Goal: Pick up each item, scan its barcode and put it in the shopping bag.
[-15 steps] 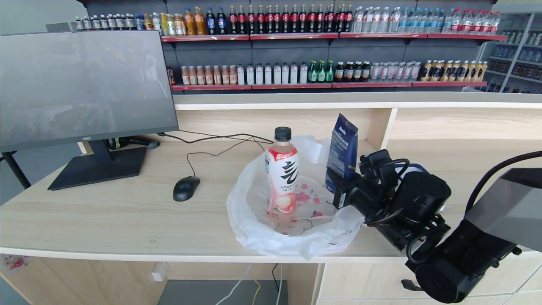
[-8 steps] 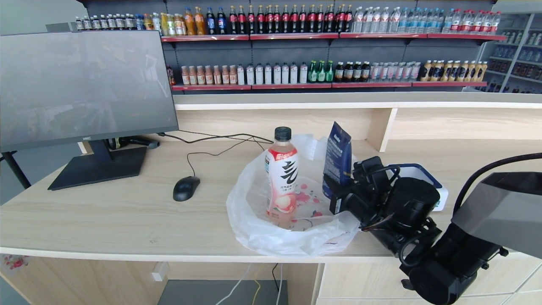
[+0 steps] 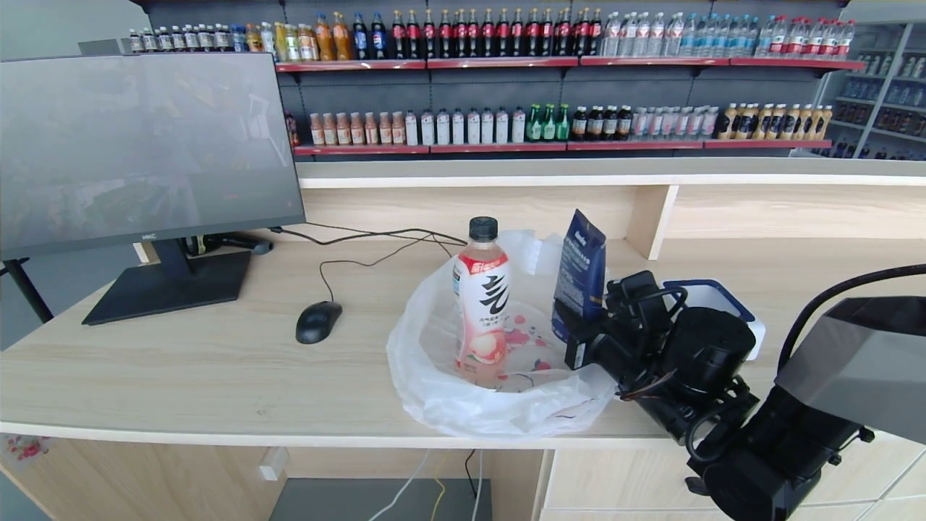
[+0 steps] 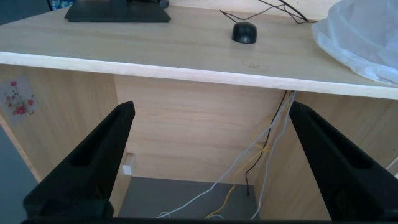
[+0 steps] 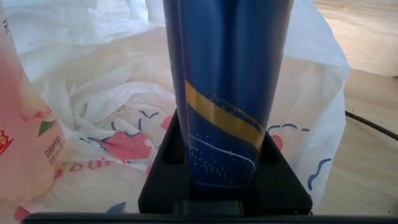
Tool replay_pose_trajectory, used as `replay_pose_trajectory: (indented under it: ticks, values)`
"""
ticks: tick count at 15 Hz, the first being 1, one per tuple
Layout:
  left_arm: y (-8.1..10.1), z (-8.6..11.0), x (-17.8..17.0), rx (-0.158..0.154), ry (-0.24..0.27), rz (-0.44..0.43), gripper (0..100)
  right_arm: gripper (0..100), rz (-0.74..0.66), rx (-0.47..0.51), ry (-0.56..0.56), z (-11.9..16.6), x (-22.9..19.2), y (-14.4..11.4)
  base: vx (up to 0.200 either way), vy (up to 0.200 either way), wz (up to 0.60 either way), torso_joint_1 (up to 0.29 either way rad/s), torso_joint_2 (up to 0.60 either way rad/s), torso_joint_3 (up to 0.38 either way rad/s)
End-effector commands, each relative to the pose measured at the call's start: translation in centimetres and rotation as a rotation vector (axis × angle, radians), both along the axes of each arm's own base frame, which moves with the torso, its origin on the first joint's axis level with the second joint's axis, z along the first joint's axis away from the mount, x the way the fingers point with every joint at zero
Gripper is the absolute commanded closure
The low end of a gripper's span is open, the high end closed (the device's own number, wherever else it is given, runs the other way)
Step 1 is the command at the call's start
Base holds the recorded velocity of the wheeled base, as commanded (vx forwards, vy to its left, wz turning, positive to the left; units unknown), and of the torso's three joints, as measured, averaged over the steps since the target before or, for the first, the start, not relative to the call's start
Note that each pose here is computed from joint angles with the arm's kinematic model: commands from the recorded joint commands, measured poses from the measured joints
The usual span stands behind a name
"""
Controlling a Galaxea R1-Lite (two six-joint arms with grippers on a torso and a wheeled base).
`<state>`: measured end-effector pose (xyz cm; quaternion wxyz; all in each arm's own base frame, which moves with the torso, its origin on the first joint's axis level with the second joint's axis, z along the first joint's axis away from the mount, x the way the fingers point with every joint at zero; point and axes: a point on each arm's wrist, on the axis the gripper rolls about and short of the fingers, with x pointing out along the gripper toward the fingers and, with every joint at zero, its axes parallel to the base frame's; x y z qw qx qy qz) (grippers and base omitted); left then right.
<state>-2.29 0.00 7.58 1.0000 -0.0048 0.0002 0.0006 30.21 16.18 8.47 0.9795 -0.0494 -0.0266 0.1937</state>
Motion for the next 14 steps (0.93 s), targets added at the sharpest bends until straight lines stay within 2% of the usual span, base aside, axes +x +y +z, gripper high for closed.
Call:
replay_pose_trajectory:
  ticks: [1, 3, 4, 14]
  values:
    - [0.0, 0.0, 0.0, -0.001, 0.000, 0.000, 0, 100, 0.002, -0.004, 0.004, -0.2, 0.1, 0.1, 0.000, 0.000, 0.00, 0.000, 0.00, 0.000]
    - [0.0, 0.0, 0.0, 0.000, 0.000, 0.000, 0, 100, 0.000, -0.002, 0.004, -0.1, 0.1, 0.1, 0.000, 0.000, 0.00, 0.000, 0.00, 0.000]
    - [0.0, 0.0, 0.0, 0.000, 0.000, 0.000, 0, 0, 0.000, -0.003, 0.003, -0.1, 0.1, 0.1, 0.000, 0.000, 0.00, 0.000, 0.00, 0.000]
    - [0.0, 0.0, 0.0, -0.001, 0.000, 0.000, 0, 0, 0.000, 0.028, -0.053, 1.9, -0.2, -0.1, 0.000, 0.000, 0.00, 0.000, 0.00, 0.000]
